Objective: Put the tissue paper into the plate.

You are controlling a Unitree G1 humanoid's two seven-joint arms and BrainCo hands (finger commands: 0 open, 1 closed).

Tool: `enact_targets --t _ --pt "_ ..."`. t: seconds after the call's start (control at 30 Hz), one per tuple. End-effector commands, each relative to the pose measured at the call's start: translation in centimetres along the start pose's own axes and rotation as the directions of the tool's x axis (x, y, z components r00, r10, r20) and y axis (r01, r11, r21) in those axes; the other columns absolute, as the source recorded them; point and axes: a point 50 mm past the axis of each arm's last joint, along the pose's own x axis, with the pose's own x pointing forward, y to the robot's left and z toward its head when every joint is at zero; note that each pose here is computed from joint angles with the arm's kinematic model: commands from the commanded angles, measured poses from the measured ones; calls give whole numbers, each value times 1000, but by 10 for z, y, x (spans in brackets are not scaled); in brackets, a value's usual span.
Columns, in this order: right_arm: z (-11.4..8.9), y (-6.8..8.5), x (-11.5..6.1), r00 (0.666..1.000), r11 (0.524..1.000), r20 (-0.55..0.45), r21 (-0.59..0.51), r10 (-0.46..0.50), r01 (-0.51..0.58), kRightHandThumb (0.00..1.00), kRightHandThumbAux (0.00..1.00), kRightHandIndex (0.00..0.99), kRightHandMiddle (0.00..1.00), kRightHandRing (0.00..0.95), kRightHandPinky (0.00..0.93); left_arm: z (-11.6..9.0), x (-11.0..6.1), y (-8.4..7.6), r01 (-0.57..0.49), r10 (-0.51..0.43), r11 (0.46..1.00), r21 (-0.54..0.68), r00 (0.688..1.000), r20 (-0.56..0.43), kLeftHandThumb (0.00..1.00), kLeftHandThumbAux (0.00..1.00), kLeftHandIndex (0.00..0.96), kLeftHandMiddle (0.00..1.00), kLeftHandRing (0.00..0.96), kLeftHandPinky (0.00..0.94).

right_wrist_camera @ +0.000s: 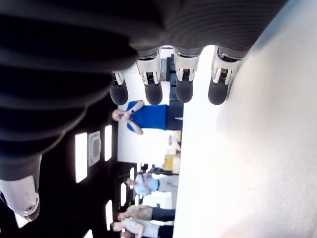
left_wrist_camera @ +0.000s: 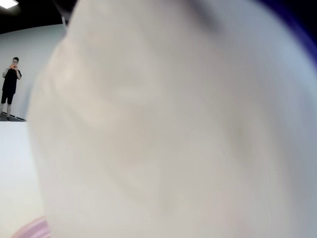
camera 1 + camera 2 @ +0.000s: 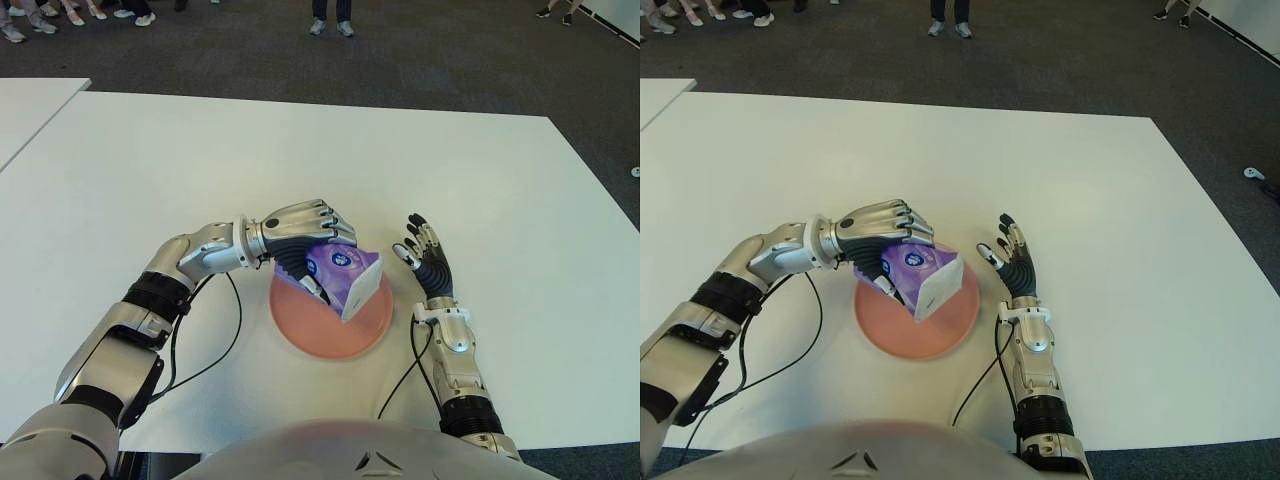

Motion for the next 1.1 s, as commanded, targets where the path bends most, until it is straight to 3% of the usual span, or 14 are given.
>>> enact_targets --t 0.03,0.2,0.3,0.57,1.1 --pt "-14 1 -9 996 1000 -85 11 -5 6 0 544 0 0 0 0 3 -2 -10 125 -124 992 25 992 -19 851 670 395 531 816 775" --pt "-14 2 -9 996 1000 -88 14 -7 8 0 541 0 0 0 0 7 -3 -17 218 -216 975 39 976 -37 850 670 394 530 811 765" --pt "-14 2 -10 996 1000 -87 15 -7 9 0 542 0 0 0 0 11 -4 -32 257 -253 965 54 965 -67 850 671 394 530 810 776" --pt "-15 1 -10 996 1000 -84 15 -6 7 0 549 0 0 0 0 10 -4 -37 274 -263 958 82 957 -122 850 671 393 532 811 783" --pt "-14 1 -11 997 1000 -78 13 -3 4 0 565 0 0 0 0 9 -5 -46 255 -247 962 98 965 -83 849 671 394 534 812 796"
